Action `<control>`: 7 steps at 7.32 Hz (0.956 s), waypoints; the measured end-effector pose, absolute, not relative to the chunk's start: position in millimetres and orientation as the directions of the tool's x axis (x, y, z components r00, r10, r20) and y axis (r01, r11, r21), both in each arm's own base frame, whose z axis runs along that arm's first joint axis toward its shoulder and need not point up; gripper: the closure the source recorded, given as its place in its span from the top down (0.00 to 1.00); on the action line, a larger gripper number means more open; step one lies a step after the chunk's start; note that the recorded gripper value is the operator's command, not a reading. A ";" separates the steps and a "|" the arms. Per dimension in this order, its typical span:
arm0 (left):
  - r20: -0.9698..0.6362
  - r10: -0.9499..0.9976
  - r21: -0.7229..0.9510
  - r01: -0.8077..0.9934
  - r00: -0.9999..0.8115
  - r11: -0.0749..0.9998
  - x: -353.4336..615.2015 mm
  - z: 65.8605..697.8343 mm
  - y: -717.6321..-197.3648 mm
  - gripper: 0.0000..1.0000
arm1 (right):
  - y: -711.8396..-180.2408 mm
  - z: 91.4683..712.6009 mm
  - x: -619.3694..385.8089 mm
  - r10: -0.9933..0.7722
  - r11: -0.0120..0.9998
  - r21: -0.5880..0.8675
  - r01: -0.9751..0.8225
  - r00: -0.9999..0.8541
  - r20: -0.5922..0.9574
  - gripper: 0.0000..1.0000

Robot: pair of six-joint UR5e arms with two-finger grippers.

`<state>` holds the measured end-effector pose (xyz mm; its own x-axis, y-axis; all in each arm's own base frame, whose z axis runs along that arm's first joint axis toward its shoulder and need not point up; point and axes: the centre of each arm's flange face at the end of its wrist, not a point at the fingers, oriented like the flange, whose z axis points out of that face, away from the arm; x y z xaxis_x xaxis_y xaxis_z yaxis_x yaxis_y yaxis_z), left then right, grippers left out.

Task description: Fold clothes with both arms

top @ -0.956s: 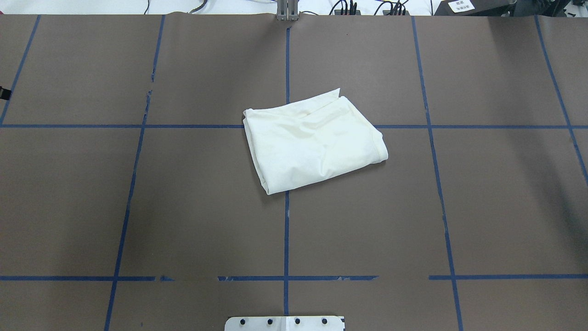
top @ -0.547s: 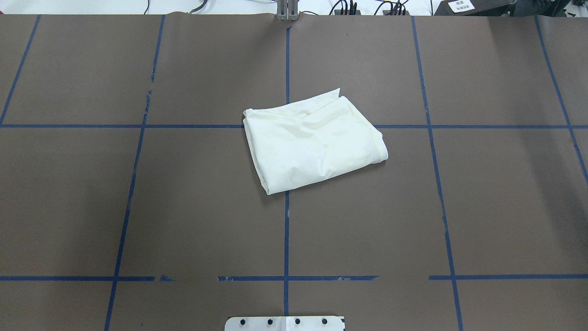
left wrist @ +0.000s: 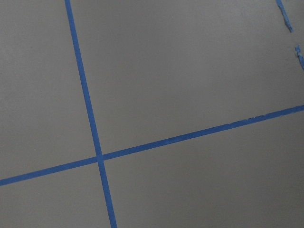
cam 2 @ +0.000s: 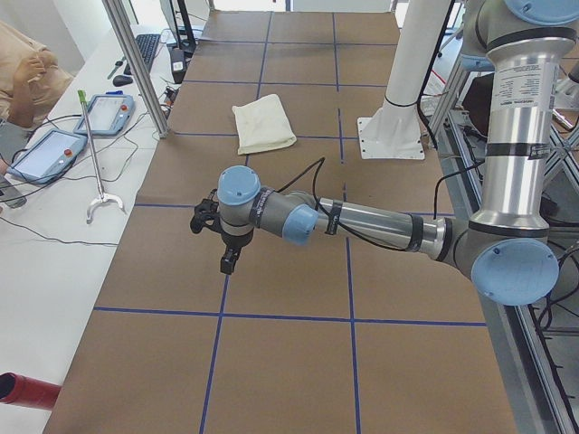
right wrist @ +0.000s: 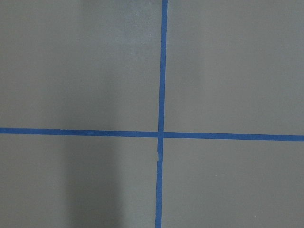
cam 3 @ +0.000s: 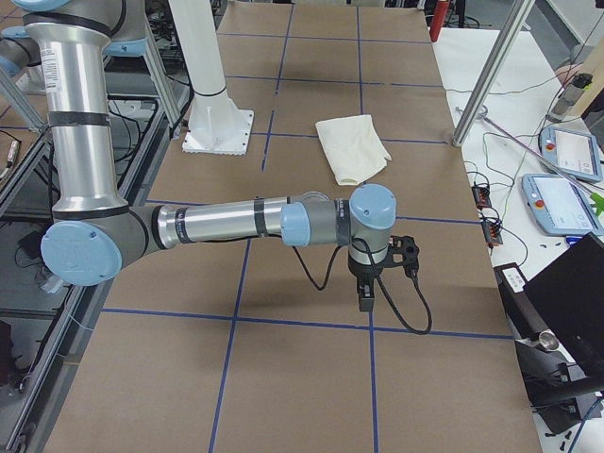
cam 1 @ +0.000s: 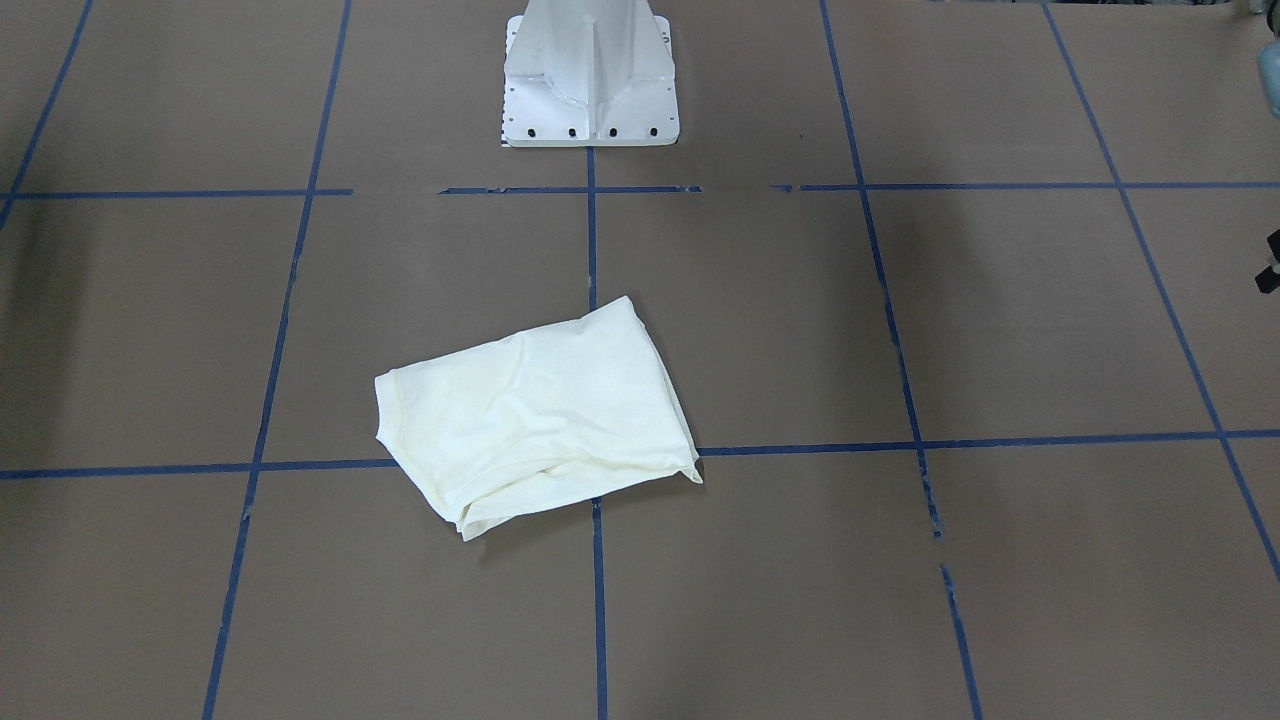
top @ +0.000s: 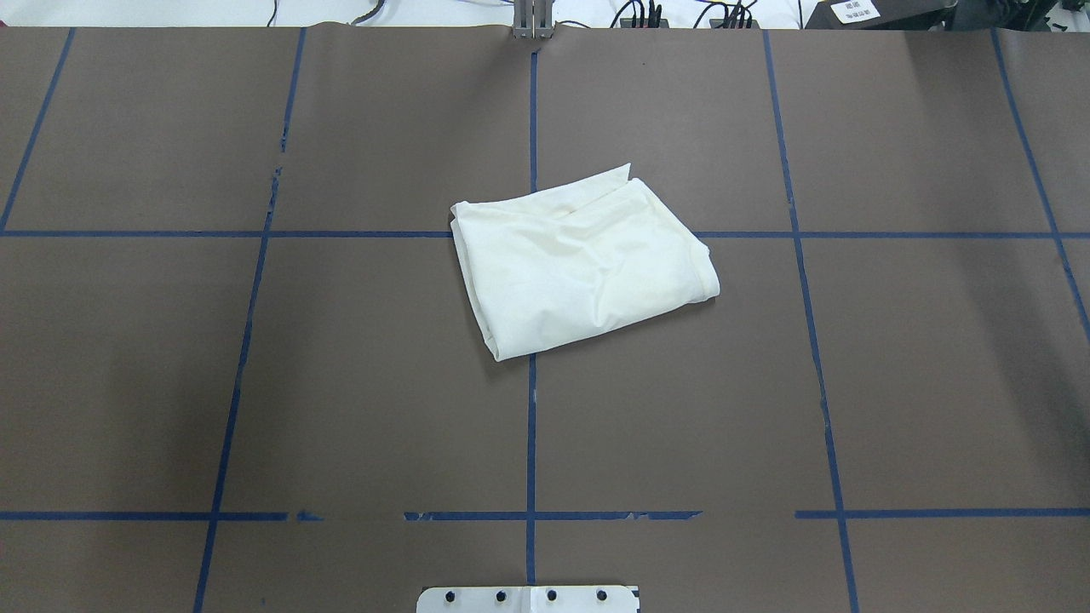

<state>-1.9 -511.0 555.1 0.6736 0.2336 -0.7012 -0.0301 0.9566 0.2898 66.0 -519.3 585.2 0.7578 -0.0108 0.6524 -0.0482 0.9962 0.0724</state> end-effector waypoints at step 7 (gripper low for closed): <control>-0.705 0.188 0.266 0.010 0.684 0.964 -15.3 563.4 -499.4 1.00 | -504.9 598.0 57.9 0.005 0.999 0.033 -0.037 0.743 0.670 1.00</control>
